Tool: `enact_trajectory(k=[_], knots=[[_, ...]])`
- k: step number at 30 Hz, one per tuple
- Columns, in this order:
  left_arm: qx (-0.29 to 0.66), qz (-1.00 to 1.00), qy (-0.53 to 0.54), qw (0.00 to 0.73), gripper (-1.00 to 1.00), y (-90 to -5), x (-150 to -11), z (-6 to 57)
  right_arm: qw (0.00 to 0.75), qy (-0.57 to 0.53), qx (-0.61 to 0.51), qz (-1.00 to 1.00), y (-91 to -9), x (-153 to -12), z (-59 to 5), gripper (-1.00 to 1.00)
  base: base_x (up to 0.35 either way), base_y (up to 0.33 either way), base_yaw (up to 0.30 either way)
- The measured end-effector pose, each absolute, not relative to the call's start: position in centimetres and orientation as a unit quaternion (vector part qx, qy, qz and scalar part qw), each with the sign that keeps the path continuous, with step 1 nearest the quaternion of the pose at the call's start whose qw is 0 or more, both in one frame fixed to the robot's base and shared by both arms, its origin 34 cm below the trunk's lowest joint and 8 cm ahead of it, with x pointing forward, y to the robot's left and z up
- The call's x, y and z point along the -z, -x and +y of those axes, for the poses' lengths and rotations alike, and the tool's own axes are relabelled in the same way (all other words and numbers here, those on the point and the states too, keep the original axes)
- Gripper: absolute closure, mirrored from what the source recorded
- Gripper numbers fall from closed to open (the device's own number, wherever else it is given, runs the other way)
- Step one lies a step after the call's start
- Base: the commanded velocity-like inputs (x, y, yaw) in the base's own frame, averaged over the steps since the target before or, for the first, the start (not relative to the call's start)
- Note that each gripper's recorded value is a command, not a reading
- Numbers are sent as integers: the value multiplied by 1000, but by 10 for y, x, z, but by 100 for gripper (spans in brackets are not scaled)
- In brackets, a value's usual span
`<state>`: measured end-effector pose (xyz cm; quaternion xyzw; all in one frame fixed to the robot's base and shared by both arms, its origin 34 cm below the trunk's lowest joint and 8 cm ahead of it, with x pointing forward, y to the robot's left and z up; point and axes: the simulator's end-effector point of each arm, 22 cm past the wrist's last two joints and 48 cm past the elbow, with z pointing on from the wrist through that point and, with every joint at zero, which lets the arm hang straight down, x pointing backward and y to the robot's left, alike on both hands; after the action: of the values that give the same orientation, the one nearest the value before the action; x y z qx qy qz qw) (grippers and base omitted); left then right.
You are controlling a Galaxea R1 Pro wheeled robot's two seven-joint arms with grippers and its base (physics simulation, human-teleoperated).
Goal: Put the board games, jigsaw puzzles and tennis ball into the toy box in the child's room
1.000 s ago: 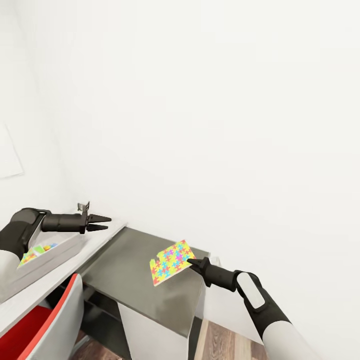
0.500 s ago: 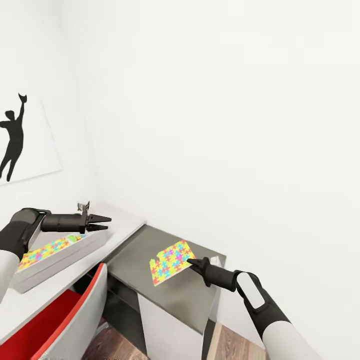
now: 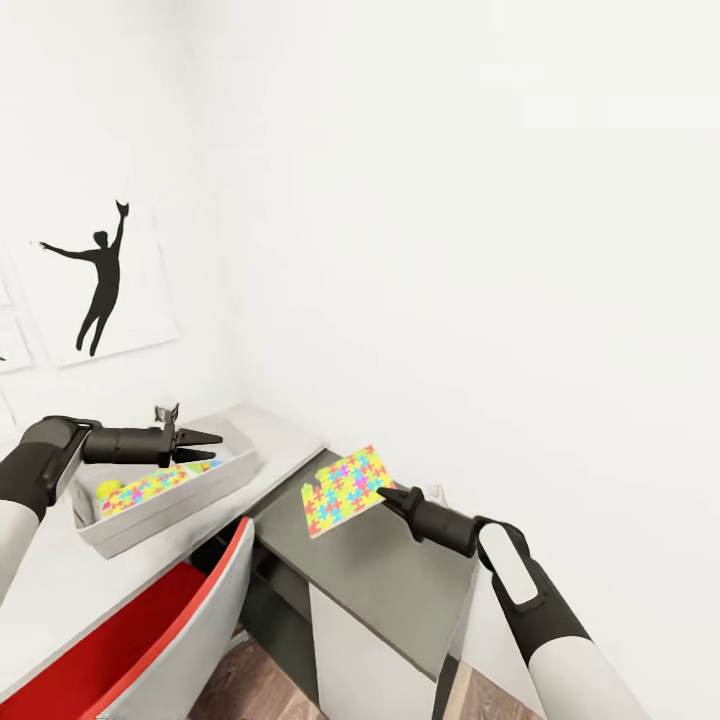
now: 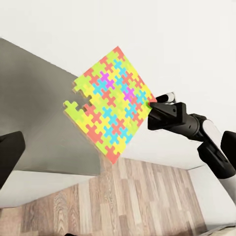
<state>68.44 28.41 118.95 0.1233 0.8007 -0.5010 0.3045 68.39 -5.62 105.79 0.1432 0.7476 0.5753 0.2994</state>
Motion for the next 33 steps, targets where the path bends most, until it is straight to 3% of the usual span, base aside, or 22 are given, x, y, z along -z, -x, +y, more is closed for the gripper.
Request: enact_trajectory(k=[11, 33], knots=[[500, 801, -123, 305, -100, -684, -1190, 286, 302, -141, -576, 746, -684, -1060, -56, 100, 0, 0, 39], [500, 801, -123, 305, -100, -678, -1202, 286, 302, -140, -576, 747, -678, -1073, -56, 100, 0, 0, 262]])
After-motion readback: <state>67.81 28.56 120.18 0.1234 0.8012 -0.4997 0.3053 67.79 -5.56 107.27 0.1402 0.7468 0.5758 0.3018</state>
